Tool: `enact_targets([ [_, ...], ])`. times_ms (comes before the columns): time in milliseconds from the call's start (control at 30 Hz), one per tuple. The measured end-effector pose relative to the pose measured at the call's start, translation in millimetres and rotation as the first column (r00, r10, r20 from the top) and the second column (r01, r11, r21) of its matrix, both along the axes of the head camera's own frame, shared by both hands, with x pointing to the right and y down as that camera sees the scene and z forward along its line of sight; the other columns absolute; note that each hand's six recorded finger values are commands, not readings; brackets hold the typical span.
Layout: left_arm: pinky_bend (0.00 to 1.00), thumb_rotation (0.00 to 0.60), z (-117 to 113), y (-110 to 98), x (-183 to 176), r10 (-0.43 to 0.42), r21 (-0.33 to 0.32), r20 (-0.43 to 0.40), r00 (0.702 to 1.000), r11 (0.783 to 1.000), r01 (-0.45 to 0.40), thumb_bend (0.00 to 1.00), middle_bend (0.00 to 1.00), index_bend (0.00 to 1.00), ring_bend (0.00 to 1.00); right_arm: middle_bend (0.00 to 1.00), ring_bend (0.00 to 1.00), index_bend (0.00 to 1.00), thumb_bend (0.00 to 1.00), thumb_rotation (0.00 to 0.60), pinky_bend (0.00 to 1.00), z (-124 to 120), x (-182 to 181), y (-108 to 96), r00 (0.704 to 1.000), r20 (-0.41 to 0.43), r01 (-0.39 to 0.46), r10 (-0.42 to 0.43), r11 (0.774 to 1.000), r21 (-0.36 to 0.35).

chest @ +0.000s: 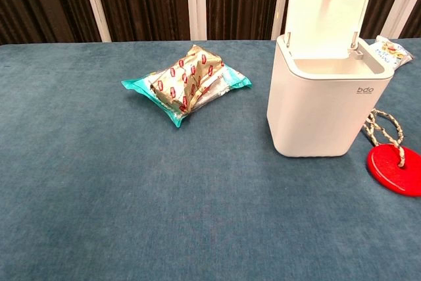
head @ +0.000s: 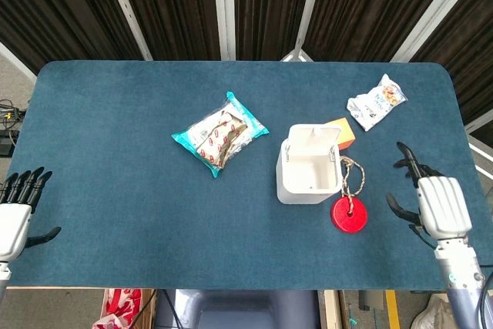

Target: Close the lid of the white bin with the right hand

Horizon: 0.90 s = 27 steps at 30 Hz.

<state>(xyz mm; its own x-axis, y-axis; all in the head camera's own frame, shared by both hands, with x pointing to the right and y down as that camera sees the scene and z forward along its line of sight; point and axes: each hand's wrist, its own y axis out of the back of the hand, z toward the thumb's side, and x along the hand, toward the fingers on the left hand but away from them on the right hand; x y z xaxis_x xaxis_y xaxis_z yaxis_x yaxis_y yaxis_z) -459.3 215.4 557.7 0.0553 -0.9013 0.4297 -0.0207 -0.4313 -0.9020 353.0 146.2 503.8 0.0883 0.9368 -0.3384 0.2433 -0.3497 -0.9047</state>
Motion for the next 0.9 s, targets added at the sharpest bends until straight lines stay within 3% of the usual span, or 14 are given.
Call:
enact_targets([
  [233, 0.00, 0.600, -1, 0, 0, -0.005, -0.002, -0.012, 1.000, 1.000, 0.005, 0.00, 0.00, 0.00, 0.00, 0.69, 0.76, 0.00, 0.65, 0.600, 0.74, -2, -24, -31, 0.996, 0.071, -0.043, 0.052, 0.991, -0.124],
  [600, 0.00, 0.600, 1, -3, 1, -0.006, -0.015, -0.033, 0.999, 1.000, 0.006, 0.00, 0.00, 0.00, 0.00, 0.70, 0.77, 0.00, 0.66, 0.600, 0.74, 10, -73, -76, 0.994, 0.097, -0.026, 0.053, 0.966, -0.259],
  [767, 0.00, 0.600, 2, -5, 1, -0.004, -0.014, -0.036, 0.999, 1.000, 0.004, 0.00, 0.00, 0.00, 0.00, 0.71, 0.78, 0.00, 0.66, 0.600, 0.74, 18, -93, -89, 0.995, 0.092, -0.010, 0.038, 0.958, -0.288],
  [900, 0.00, 0.600, 2, -6, 2, 0.002, -0.010, -0.036, 0.999, 1.000, -0.003, 0.00, 0.00, 0.00, 0.00, 0.71, 0.78, 0.07, 0.66, 0.600, 0.74, 26, -104, -92, 0.995, 0.090, -0.007, 0.037, 0.951, -0.309],
])
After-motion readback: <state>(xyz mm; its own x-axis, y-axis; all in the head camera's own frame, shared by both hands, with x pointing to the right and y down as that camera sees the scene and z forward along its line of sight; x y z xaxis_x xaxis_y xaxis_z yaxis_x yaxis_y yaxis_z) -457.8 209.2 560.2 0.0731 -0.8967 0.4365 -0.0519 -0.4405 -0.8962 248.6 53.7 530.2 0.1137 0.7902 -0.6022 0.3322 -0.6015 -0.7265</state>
